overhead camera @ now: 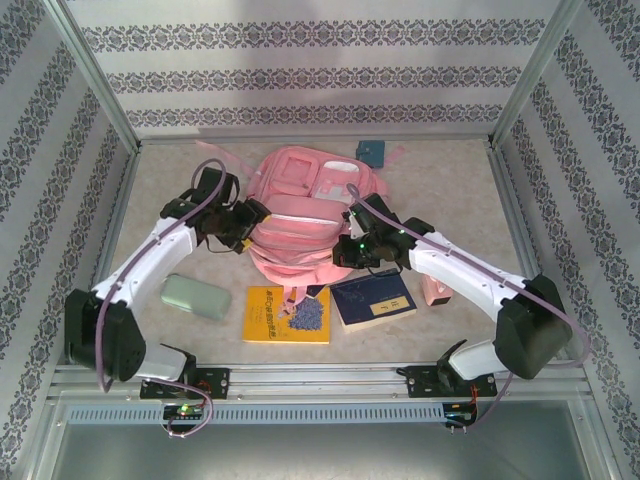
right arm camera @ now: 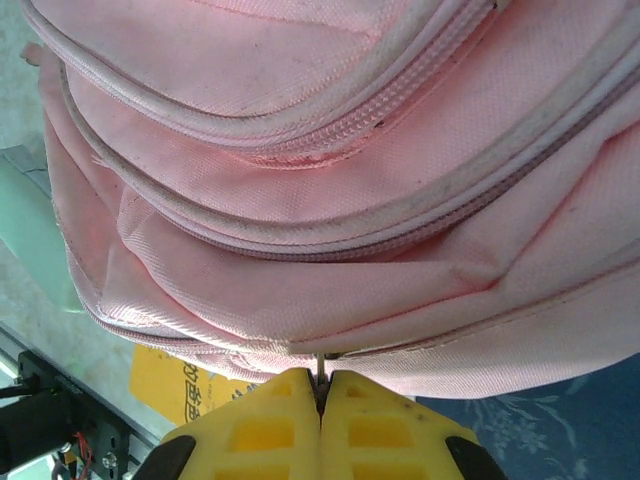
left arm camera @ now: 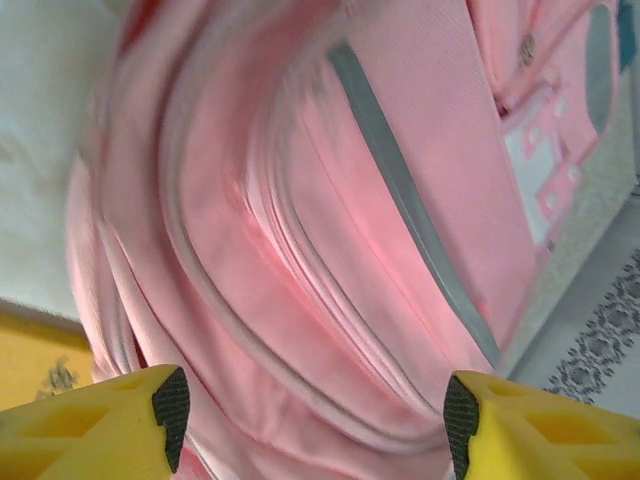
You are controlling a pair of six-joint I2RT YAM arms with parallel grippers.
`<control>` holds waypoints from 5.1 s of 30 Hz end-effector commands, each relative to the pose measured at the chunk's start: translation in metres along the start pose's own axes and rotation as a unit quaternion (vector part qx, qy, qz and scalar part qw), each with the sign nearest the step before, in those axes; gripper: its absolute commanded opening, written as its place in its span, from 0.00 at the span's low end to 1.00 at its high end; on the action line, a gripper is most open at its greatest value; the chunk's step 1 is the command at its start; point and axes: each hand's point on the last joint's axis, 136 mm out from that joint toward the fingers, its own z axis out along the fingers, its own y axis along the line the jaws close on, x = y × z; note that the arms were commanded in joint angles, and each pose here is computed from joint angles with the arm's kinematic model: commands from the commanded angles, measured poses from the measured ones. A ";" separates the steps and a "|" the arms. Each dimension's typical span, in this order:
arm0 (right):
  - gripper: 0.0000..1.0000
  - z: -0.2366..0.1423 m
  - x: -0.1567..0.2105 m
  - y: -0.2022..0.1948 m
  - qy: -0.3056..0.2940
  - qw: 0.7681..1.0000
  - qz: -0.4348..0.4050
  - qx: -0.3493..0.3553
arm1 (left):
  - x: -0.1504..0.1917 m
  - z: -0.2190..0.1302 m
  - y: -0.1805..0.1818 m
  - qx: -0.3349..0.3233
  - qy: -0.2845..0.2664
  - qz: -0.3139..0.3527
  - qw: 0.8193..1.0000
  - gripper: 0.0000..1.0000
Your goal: Pack the student bag
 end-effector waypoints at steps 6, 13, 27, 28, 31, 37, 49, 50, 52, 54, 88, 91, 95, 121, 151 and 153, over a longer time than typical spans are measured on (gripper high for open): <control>0.00 0.000 -0.015 0.029 -0.018 0.999 -0.003 -0.038 | 0.065 0.006 -0.009 -0.018 0.054 -0.045 0.997 0.70; 0.00 0.002 -0.015 0.028 -0.019 0.999 -0.011 -0.032 | 0.091 0.018 0.010 -0.047 0.093 -0.095 0.990 0.67; 0.00 0.005 -0.011 0.027 -0.016 0.999 -0.019 -0.029 | 0.093 0.039 0.010 -0.055 0.101 -0.124 0.986 0.63; 0.00 0.005 -0.010 0.027 -0.016 0.999 -0.020 -0.028 | 0.093 0.042 0.010 -0.056 0.101 -0.124 0.986 0.61; 0.00 0.005 -0.009 0.027 -0.013 0.999 -0.023 -0.027 | 0.089 0.049 0.008 -0.059 0.095 -0.125 0.986 0.56; 0.00 0.006 -0.004 0.025 -0.008 0.999 -0.032 -0.020 | 0.079 0.054 -0.004 -0.053 0.079 -0.116 0.989 0.38; 0.00 0.004 0.002 0.006 0.002 0.996 -0.080 0.033 | 0.059 0.031 -0.025 -0.029 0.043 -0.095 0.994 0.01; 0.00 0.004 0.002 0.002 0.004 0.995 -0.087 0.043 | 0.057 0.028 -0.025 -0.029 0.040 -0.092 0.994 0.00; 0.00 0.003 0.001 -0.004 0.006 0.993 -0.102 0.061 | 0.052 0.022 -0.023 -0.034 0.031 -0.087 0.995 0.00; 0.00 0.001 0.000 -0.011 0.007 0.990 -0.115 0.080 | 0.046 0.013 -0.020 -0.034 0.022 -0.088 0.995 0.00; 0.67 -0.011 -0.146 0.001 -0.101 0.981 -0.060 0.153 | -0.025 -0.086 -0.078 0.217 -0.147 -0.143 0.954 0.00; 0.67 -0.029 -0.143 0.005 -0.123 0.979 -0.065 0.149 | -0.053 -0.115 -0.082 0.237 -0.228 -0.166 0.930 0.00; 0.68 -0.047 -0.133 0.000 -0.133 0.977 -0.070 0.152 | -0.078 -0.146 -0.090 0.258 -0.305 -0.171 0.901 0.00; 0.68 -0.039 -0.089 -0.055 -0.082 0.988 0.038 0.122 | -0.055 -0.044 -0.080 0.165 -0.342 -0.117 0.918 0.22; 0.69 -0.040 -0.039 -0.056 0.016 0.994 0.000 0.104 | -0.129 0.065 -0.051 0.028 0.064 0.442 0.894 0.70; 0.69 -0.043 -0.034 -0.059 0.021 0.994 -0.003 0.108 | -0.127 0.078 -0.041 0.027 0.100 0.450 0.887 0.68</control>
